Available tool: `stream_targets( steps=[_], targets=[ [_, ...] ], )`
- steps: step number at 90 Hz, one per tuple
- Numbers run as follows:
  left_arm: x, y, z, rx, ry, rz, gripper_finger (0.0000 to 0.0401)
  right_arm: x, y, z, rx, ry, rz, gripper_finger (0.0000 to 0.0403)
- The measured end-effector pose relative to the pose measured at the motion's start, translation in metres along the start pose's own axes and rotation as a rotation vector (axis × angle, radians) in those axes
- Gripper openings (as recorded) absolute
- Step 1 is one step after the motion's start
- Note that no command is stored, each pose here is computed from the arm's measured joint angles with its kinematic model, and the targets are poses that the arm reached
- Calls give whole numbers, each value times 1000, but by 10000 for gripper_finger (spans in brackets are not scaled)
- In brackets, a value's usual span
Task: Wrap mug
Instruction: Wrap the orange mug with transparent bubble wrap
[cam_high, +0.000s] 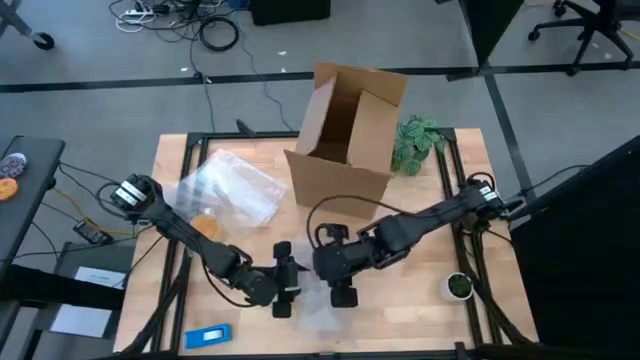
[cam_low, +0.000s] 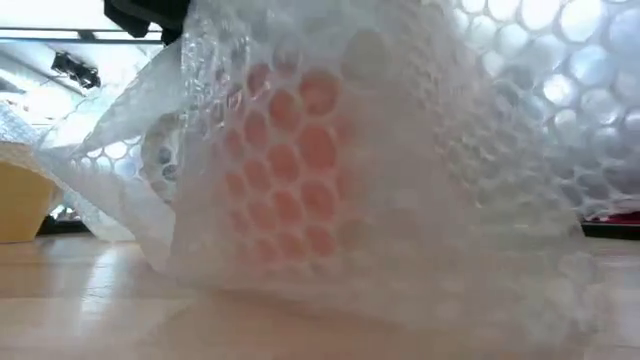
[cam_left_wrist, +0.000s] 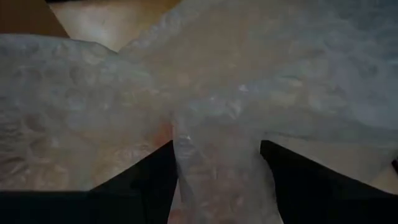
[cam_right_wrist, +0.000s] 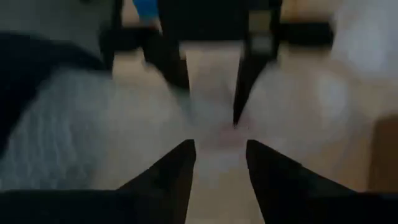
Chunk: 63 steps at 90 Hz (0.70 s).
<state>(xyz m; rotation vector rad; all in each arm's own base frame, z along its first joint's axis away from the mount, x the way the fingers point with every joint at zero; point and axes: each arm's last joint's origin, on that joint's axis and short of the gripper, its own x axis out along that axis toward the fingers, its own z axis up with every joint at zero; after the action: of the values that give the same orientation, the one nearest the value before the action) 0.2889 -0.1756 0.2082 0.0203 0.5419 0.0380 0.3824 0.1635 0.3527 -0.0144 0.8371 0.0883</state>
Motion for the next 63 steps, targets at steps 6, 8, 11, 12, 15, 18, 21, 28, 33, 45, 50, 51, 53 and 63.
stream_targets(
  steps=[6,8,11,12,15,18,21,28,33,45,50,51,53,63],
  targets=[
    [2,1,0,-12,-3,4,209,4,-1,2,-14,-35,16,128],
    [2,2,1,-20,-5,5,209,8,-2,1,-16,-39,21,128],
    [2,2,1,-29,-5,6,209,14,-4,-1,-14,-40,21,128],
    [2,2,1,-32,-5,6,209,16,-5,-2,-12,-40,18,128],
    [2,2,1,-43,-6,8,209,23,-9,-6,-9,-25,10,128],
    [2,2,1,-46,-7,12,209,31,-12,-11,-6,-7,2,128],
    [2,2,1,-48,-7,15,210,38,-15,-15,0,3,5,128],
    [1,2,3,-67,-10,16,210,56,-18,-25,23,-6,35,128],
    [2,2,4,-82,-12,18,210,68,-21,-34,40,3,55,128],
    [-1,2,9,-61,30,49,210,85,-29,-51,66,31,43,128],
    [-4,2,13,-44,61,80,210,88,-32,-57,79,51,34,128],
    [-5,2,14,-41,65,86,210,89,-32,-58,83,53,33,128],
    [-6,2,16,-33,77,100,210,91,-33,-61,86,65,30,128],
    [-17,-1,25,21,131,144,210,98,-33,-69,91,64,41,128]
  ],
)
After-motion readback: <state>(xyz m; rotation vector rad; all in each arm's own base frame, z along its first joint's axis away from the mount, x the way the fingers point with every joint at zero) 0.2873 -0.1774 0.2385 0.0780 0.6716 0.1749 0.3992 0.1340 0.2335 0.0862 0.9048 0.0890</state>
